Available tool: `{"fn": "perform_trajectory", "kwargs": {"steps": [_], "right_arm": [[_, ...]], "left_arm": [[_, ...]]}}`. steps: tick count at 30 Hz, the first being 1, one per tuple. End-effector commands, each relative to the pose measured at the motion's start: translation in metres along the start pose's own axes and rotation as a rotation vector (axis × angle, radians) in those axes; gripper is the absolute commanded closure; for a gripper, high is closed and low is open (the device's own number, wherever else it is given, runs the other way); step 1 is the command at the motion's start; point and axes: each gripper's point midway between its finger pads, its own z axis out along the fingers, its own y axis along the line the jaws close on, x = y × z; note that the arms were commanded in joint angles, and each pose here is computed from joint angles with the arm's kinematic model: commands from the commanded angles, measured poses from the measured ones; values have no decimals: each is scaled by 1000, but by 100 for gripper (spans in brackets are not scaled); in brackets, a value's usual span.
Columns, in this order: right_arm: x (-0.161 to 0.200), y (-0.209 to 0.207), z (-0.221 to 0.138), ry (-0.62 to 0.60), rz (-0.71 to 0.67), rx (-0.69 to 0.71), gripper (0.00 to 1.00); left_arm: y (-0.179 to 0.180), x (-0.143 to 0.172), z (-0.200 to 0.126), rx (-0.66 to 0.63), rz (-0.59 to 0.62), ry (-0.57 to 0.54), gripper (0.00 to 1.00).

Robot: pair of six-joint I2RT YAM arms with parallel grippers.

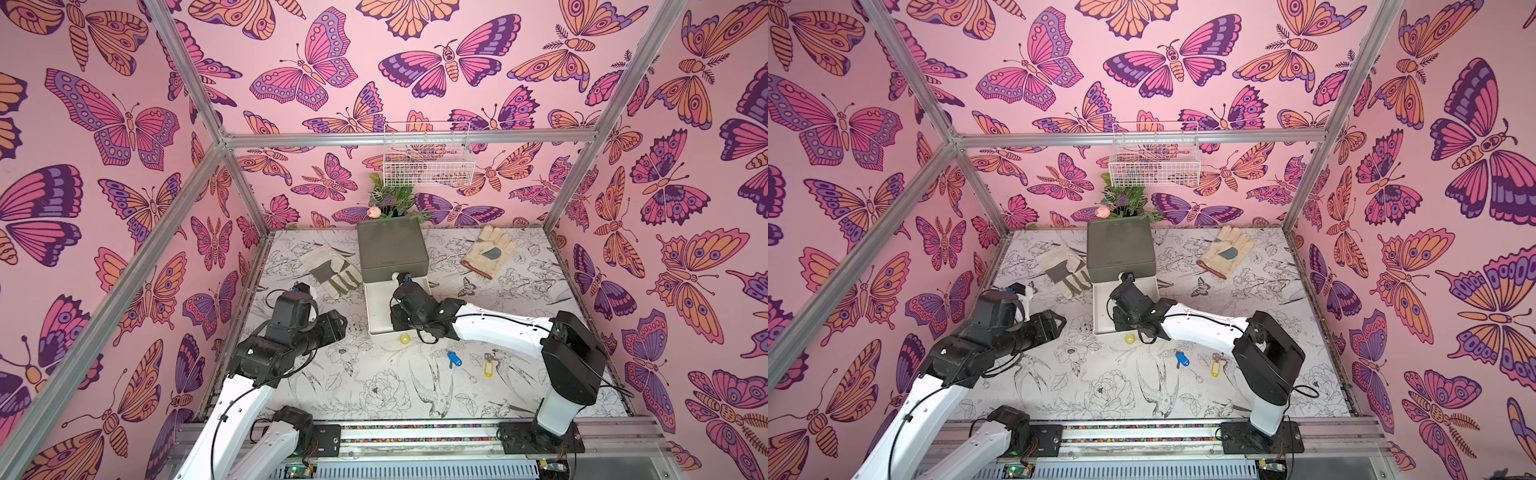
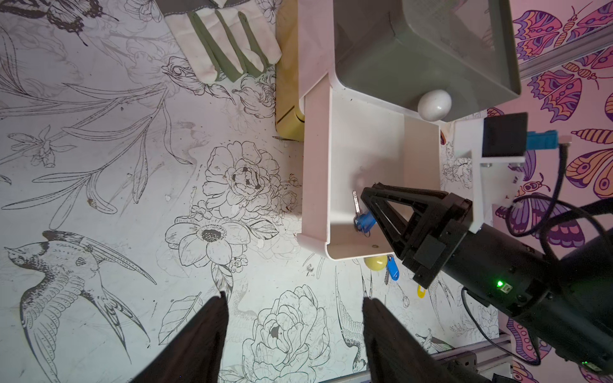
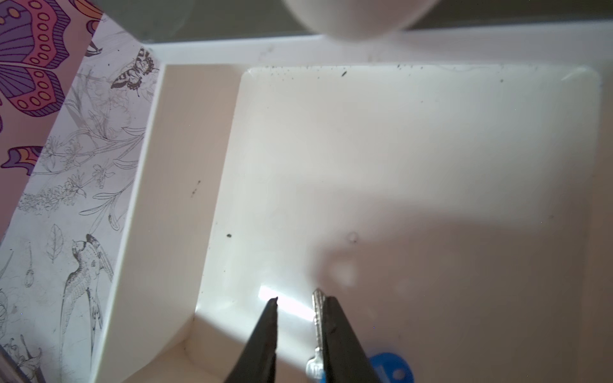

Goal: Take the keys out of the drawer
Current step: Adjust the key in the drawer.

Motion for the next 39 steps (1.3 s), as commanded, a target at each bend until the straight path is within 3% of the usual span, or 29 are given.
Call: {"fn": "perform_trajectory", "kwargs": {"steps": [1,6,13,21,24,26,27,28,33,39], "right_arm": [[-15,4,-10,5,9,-22,65],[2,-2,-20,139,8,29,51],[40,-6,-45,361,50,126,44],[48,-5,-30,406,30,164,39],[50,-2,-21,431,18,164,29],[55,1,-15,455,23,156,28],[57,1,-11,467,28,156,19],[59,1,-9,471,31,157,18],[66,-7,-4,500,10,204,23],[55,-12,4,471,-47,252,53]], "left_arm": [[1,3,5,8,-16,9,30],[2,5,9,7,-14,23,30],[0,3,11,6,-12,37,29],[0,3,13,1,-19,44,29],[1,4,13,3,-21,48,29],[2,5,12,0,-22,50,29],[2,6,12,0,-21,49,29],[2,6,11,2,-21,49,29],[2,6,10,2,-16,46,29],[3,8,9,5,-16,48,29]]}}
